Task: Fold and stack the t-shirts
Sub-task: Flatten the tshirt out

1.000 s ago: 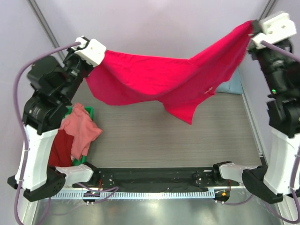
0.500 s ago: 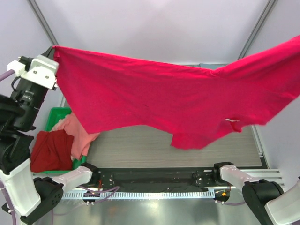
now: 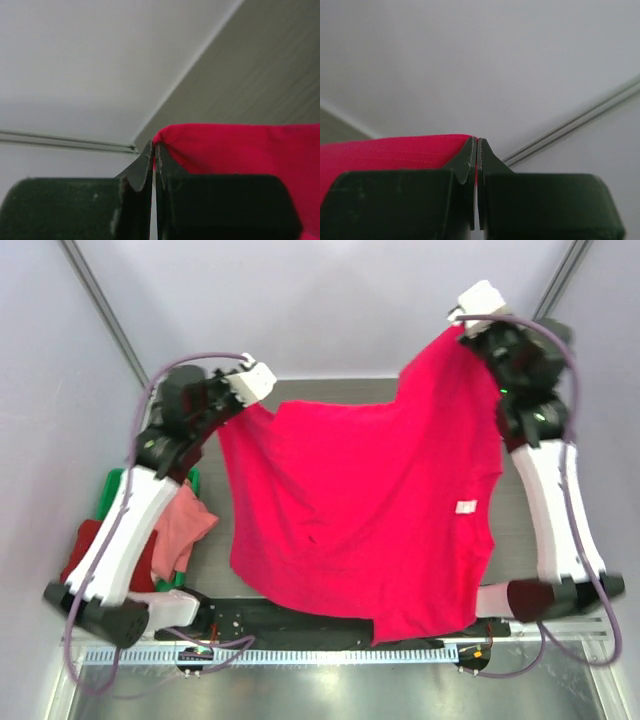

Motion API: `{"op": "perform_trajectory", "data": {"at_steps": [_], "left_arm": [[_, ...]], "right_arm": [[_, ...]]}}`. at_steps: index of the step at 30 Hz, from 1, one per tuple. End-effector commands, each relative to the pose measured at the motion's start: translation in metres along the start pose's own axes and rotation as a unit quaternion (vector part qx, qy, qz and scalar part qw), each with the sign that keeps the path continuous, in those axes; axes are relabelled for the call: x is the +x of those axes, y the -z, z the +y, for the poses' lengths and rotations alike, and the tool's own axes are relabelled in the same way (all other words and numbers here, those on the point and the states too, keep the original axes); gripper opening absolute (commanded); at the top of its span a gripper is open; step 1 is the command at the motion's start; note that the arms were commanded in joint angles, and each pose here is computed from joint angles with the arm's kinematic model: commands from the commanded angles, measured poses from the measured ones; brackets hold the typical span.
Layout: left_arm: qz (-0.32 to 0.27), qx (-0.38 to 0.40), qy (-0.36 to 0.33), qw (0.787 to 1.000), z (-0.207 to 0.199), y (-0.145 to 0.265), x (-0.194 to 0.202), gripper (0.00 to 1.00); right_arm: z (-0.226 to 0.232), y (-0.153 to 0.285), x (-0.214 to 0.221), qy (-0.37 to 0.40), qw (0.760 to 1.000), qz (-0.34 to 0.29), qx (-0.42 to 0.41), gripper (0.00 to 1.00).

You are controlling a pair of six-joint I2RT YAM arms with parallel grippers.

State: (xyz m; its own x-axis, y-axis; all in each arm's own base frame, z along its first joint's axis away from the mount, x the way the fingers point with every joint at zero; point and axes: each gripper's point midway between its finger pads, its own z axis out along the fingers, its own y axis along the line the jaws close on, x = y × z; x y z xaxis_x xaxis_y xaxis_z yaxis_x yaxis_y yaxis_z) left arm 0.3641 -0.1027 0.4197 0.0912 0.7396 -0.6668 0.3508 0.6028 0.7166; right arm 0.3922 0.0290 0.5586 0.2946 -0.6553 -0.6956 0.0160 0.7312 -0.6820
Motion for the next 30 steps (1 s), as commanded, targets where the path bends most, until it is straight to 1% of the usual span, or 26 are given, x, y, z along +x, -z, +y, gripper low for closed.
{"op": "perform_trajectory", "data": {"at_steps": [1,2,3,5,6,7,9,10,11,12,13,14,16,17,19,20,21,22,23,24,26,29,30], "left_arm": [[0.018,0.022,-0.008,1.000,-0.025,-0.048,0.026,0.00],[0.026,0.026,-0.002,0.999,-0.032,-0.062,0.036,0.00],[0.053,0.055,-0.001,0.997,-0.055,-0.087,0.058,0.00],[0.070,0.070,0.004,0.995,-0.070,-0.112,0.076,0.00],[0.096,0.091,0.006,0.991,-0.089,-0.136,0.097,0.00],[0.104,0.097,0.009,0.990,-0.096,-0.146,0.105,0.00],[0.117,0.098,0.011,0.988,-0.101,-0.170,0.118,0.00],[0.142,0.118,0.011,0.983,-0.122,-0.190,0.141,0.00],[0.154,0.117,0.013,0.981,-0.123,-0.199,0.151,0.00],[0.155,0.110,0.017,0.982,-0.119,-0.209,0.151,0.00],[0.175,0.123,0.019,0.977,-0.135,-0.223,0.171,0.00],[0.186,0.118,0.025,0.975,-0.133,-0.229,0.181,0.00],[0.196,0.101,0.043,0.974,-0.127,-0.244,0.189,0.00],[0.213,0.104,0.048,0.970,-0.132,-0.252,0.208,0.00],[0.219,0.083,0.058,0.970,-0.121,-0.262,0.212,0.00],[0.232,0.084,0.059,0.967,-0.126,-0.269,0.226,0.00],[0.231,0.070,0.058,0.969,-0.117,-0.274,0.224,0.00],[0.236,0.069,0.058,0.968,-0.117,-0.277,0.228,0.00],[0.238,0.065,0.060,0.967,-0.115,-0.280,0.230,0.00],[0.236,0.060,0.061,0.968,-0.112,-0.287,0.230,0.00],[0.231,0.055,0.067,0.969,-0.108,-0.293,0.230,0.00],[0.216,0.043,0.083,0.972,-0.102,-0.308,0.224,0.00],[0.204,0.034,0.087,0.975,-0.093,-0.312,0.215,0.00]], "right_arm": [[0.049,-0.037,0.060,-0.002,0.999,0.034,-0.031,0.01],[0.076,-0.045,0.086,-0.005,0.997,0.050,-0.055,0.01],[0.103,-0.059,0.115,-0.012,0.994,0.074,-0.078,0.01],[0.139,-0.070,0.155,-0.017,0.989,0.105,-0.107,0.01],[0.150,-0.079,0.170,-0.017,0.987,0.112,-0.112,0.01],[0.178,-0.089,0.201,-0.020,0.981,0.138,-0.135,0.01],[0.197,-0.106,0.224,-0.017,0.977,0.149,-0.149,0.01],[0.224,-0.114,0.253,-0.017,0.970,0.167,-0.175,0.01],[0.221,-0.128,0.252,-0.018,0.973,0.155,-0.167,0.01],[0.224,-0.137,0.259,-0.021,0.974,0.156,-0.165,0.01],[0.230,-0.146,0.270,-0.025,0.973,0.164,-0.163,0.01],[0.235,-0.165,0.281,-0.030,0.973,0.167,-0.155,0.01],[0.240,-0.182,0.298,-0.031,0.973,0.176,-0.145,0.01],[0.244,-0.196,0.312,-0.032,0.973,0.183,-0.134,0.01],[0.244,-0.209,0.322,-0.034,0.974,0.188,-0.125,0.01],[0.232,-0.220,0.318,-0.033,0.977,0.181,-0.109,0.01],[0.245,-0.223,0.333,-0.035,0.975,0.189,-0.114,0.01],[0.247,-0.227,0.336,-0.034,0.975,0.190,-0.111,0.01],[0.238,-0.235,0.330,-0.034,0.978,0.180,-0.099,0.01],[0.248,-0.236,0.340,-0.038,0.977,0.185,-0.102,0.01],[0.241,-0.244,0.336,-0.037,0.979,0.176,-0.091,0.01],[0.243,-0.247,0.340,-0.033,0.980,0.176,-0.086,0.01],[0.241,-0.248,0.340,-0.033,0.981,0.174,-0.080,0.01]]}}
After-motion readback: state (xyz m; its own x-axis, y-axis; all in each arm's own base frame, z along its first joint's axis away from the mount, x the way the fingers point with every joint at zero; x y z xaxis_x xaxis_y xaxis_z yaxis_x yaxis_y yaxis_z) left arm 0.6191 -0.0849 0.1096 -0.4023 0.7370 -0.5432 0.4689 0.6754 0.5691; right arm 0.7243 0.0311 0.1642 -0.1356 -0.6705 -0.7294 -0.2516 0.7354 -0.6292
